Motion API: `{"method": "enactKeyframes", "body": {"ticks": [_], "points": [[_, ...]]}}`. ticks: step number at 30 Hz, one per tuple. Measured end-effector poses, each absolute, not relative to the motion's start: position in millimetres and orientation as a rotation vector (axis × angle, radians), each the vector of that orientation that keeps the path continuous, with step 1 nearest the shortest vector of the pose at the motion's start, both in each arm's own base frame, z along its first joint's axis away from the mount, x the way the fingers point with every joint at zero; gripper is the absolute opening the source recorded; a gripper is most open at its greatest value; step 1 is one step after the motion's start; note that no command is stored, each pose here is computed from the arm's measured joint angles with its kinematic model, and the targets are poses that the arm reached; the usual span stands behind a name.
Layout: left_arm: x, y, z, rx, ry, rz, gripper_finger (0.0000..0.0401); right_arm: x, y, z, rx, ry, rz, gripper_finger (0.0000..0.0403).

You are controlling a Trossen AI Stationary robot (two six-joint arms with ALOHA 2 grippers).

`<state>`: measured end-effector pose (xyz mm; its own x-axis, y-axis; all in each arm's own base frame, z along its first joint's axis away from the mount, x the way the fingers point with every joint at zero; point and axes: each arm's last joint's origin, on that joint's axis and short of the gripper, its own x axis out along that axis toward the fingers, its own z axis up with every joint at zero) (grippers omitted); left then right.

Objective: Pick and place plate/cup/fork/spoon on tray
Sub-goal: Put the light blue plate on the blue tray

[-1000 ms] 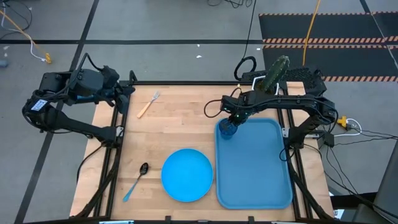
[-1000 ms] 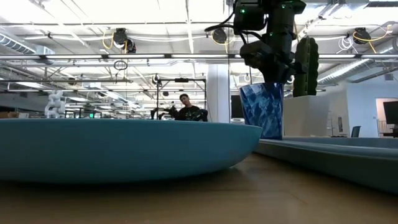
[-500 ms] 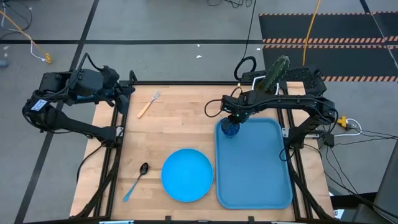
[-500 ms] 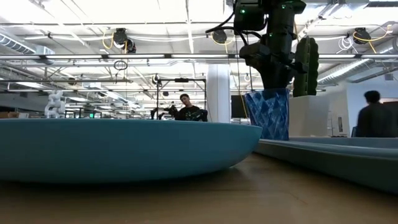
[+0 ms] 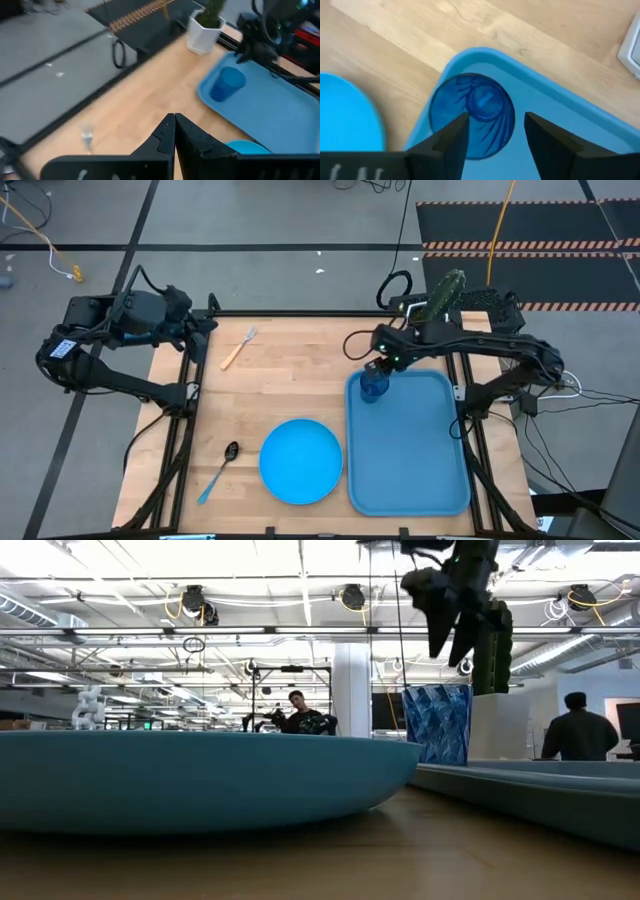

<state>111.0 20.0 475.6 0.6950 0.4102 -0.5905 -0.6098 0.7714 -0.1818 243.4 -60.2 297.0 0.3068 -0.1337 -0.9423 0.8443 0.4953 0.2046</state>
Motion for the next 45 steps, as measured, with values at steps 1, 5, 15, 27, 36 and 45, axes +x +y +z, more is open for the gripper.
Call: {"method": "enactKeyframes", "body": {"ticks": [1, 5, 15, 27, 36, 45], "points": [[113, 19, 475, -0.392, 0.570, 0.557, 0.0008, 240, -59, 301, 0.826, 1.045, -0.747, 0.0186], [134, 18, 466, -0.349, 0.702, 0.440, 0.0008, 231, -56, 314, 0.827, 0.979, -0.716, 0.0187], [193, 17, 414, -0.250, 1.174, 0.226, 0.0072, 210, -50, 333, 0.900, 0.872, -0.707, 0.0187], [246, 9, 329, -0.521, 1.176, 0.005, 0.0232, 178, -31, 365, 0.843, 0.707, -0.549, 0.0187], [258, -13, 254, -0.536, 1.336, 0.078, 0.0241, 155, -13, 379, 0.837, 0.646, -0.435, 0.0187], [257, -30, 219, -0.578, 1.342, 0.136, 0.0241, 160, -1, 382, 0.833, 0.643, -0.328, 0.0187]]}}
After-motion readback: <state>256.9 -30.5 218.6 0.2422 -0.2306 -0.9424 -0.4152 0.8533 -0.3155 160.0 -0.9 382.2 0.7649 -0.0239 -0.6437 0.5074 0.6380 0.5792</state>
